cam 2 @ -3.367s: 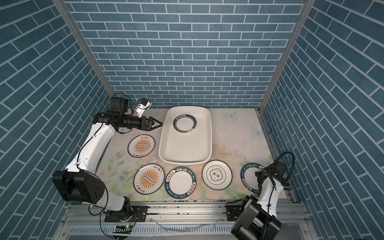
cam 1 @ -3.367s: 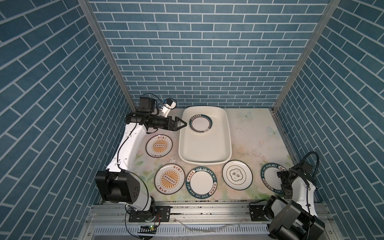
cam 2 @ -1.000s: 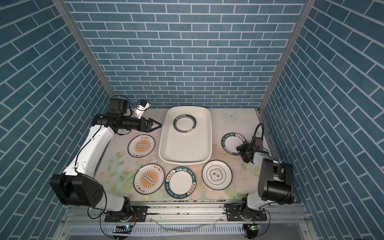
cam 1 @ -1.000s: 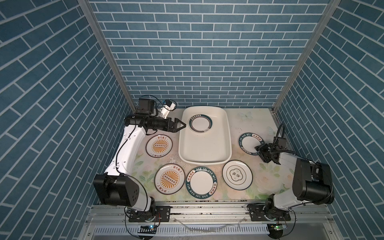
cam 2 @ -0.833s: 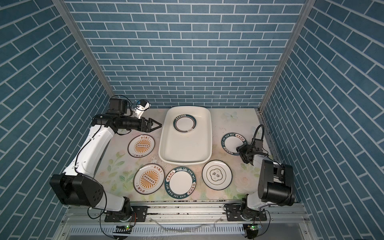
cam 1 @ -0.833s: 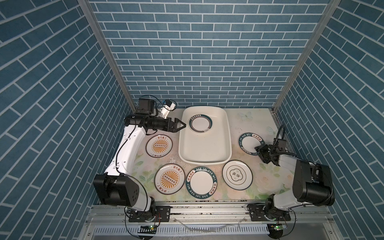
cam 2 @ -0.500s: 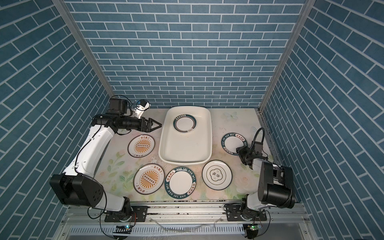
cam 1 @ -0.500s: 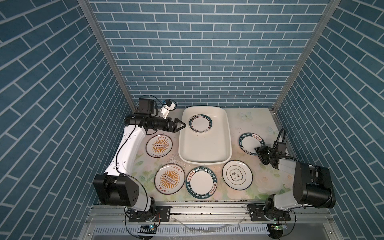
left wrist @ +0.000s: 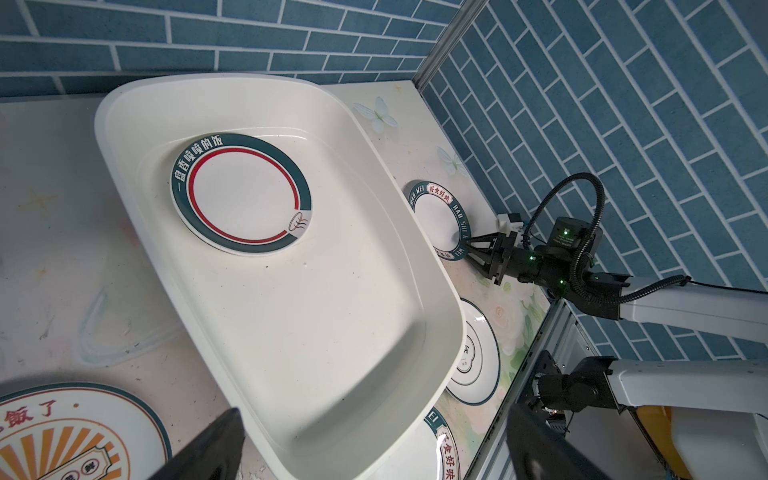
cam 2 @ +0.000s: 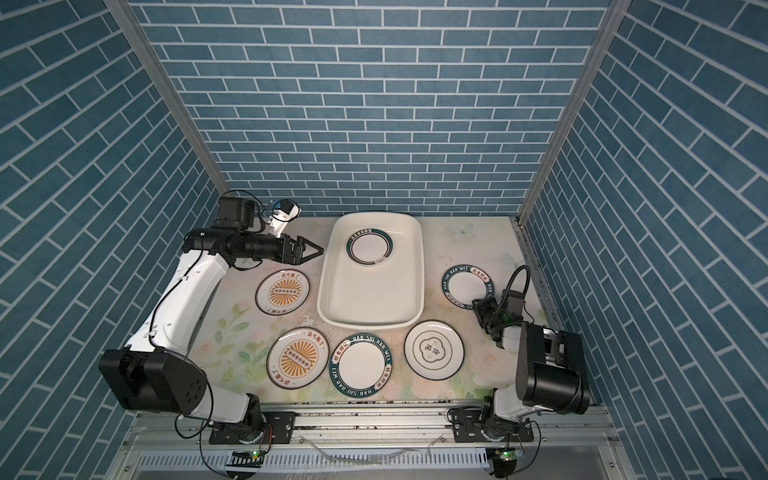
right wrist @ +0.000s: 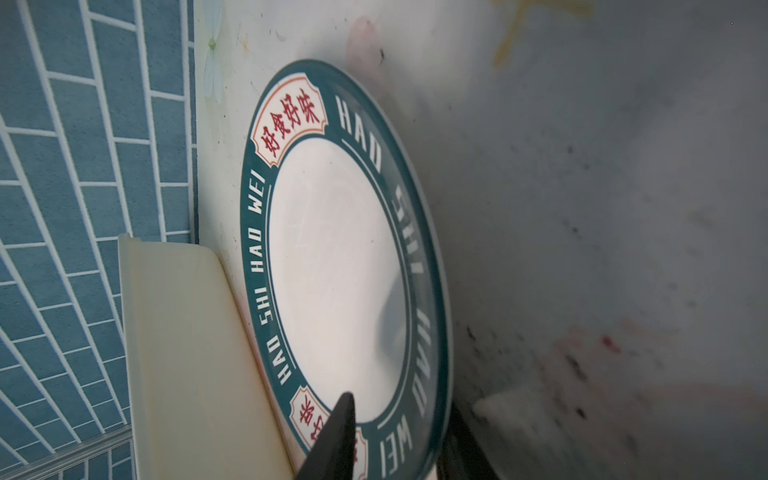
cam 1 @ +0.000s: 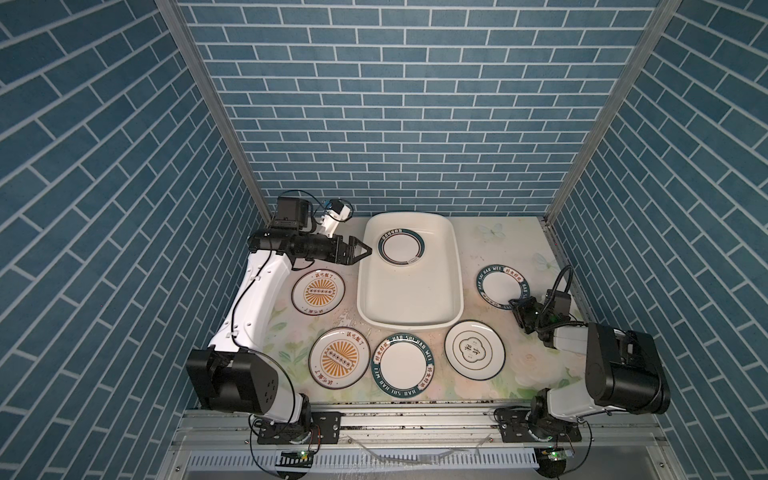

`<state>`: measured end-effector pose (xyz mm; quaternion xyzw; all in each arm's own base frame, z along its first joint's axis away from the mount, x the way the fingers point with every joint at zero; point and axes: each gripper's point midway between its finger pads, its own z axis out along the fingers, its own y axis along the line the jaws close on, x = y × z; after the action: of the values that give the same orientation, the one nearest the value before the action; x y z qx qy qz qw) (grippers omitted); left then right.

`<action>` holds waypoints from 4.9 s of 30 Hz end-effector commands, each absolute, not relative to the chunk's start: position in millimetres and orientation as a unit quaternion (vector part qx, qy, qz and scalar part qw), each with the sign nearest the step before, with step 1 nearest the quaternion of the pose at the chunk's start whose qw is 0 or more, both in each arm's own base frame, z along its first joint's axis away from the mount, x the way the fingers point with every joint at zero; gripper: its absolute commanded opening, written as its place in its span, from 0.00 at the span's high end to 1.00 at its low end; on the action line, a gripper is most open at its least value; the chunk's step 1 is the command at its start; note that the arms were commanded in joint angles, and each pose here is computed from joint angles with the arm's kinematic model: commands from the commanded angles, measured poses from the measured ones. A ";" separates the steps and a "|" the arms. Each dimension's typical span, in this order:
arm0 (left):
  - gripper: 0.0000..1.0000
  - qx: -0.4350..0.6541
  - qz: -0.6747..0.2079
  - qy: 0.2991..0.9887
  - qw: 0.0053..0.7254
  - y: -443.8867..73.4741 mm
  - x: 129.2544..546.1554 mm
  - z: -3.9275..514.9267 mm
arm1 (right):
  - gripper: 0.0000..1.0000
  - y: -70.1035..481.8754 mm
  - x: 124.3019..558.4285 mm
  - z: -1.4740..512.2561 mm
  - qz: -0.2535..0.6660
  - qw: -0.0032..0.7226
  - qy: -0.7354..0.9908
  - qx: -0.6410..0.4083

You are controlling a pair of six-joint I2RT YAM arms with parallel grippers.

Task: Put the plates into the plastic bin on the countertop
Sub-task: 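Tilt the plate upright and lift it with the right gripper, then carry the upright plate over the white bin with the right gripper, then lower the plate flat onto the stacked plates in the bin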

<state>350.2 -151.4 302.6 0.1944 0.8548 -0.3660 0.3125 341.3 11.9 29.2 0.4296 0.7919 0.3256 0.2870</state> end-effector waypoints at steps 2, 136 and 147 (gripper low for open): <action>0.01 0.204 -0.364 0.849 0.325 -152.6 343.7 309.4 | 0.73 14.2 323.4 6.7 0.316 0.248 0.793 0.459; 0.00 0.165 -0.330 0.843 0.391 -113.7 337.9 334.8 | 1.00 335.8 518.8 106.1 0.428 0.226 0.852 0.197; 0.01 0.165 -0.329 0.842 0.394 -113.0 336.5 337.0 | 1.00 336.5 516.2 86.7 0.420 0.208 0.858 0.211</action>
<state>341.2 -114.2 331.0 0.1623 0.8476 -0.3280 0.3843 509.1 324.6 70.3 0.2121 0.8717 0.3938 0.2001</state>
